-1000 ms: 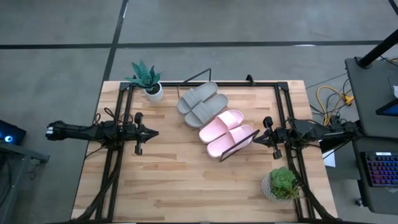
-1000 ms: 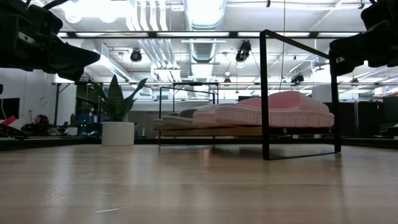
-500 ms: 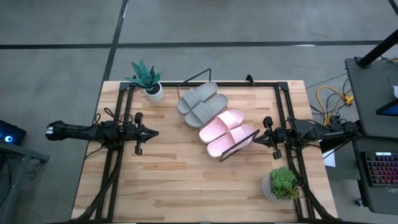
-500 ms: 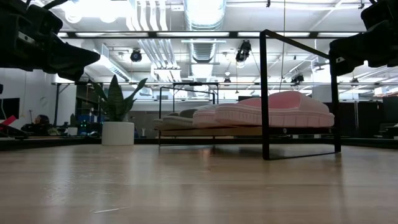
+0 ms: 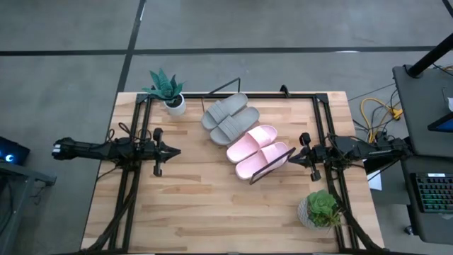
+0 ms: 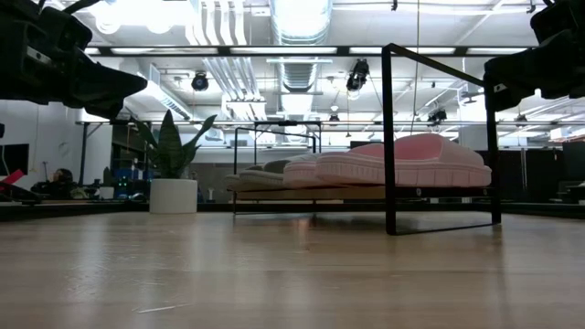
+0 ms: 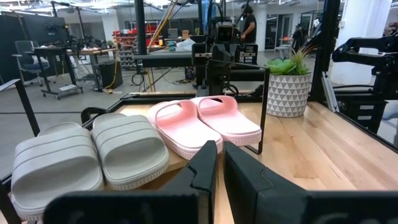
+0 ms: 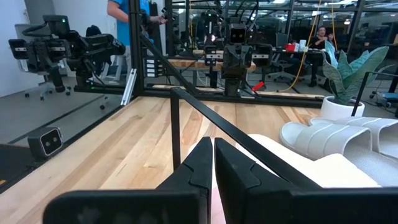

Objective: Pick and place slides into the shelf
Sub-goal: Return to Home Position

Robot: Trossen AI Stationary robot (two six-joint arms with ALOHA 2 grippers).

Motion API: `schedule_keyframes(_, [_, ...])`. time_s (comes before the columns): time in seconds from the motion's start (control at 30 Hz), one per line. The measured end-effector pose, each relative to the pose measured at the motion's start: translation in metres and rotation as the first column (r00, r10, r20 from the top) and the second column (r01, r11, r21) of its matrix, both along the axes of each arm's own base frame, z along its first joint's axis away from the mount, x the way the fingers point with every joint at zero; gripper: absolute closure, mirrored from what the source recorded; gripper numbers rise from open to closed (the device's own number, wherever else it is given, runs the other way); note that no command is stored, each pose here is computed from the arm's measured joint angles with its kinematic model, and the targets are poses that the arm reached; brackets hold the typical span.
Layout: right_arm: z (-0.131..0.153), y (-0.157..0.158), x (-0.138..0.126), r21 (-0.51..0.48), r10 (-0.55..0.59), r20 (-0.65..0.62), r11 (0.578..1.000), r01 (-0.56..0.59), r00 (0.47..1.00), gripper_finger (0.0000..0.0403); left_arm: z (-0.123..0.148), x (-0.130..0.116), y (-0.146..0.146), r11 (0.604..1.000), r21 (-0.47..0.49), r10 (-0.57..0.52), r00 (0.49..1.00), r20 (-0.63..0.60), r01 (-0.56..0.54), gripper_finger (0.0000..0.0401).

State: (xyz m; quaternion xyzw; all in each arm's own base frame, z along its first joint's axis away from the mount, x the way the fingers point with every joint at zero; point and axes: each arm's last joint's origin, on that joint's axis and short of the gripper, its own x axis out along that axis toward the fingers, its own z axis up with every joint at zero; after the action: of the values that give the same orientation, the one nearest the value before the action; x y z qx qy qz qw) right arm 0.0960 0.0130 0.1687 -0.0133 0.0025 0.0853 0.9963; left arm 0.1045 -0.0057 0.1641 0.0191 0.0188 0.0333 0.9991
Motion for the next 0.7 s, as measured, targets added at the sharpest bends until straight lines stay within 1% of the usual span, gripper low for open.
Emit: schedule_keyframes(0.7, [0.0000,0.0000,0.0000,0.000,0.000,0.000,1.000,0.000,1.000,0.0394,0.0000,0.0000,0.0000,1.000,0.000,0.000,1.000,0.000,0.000,0.0389])
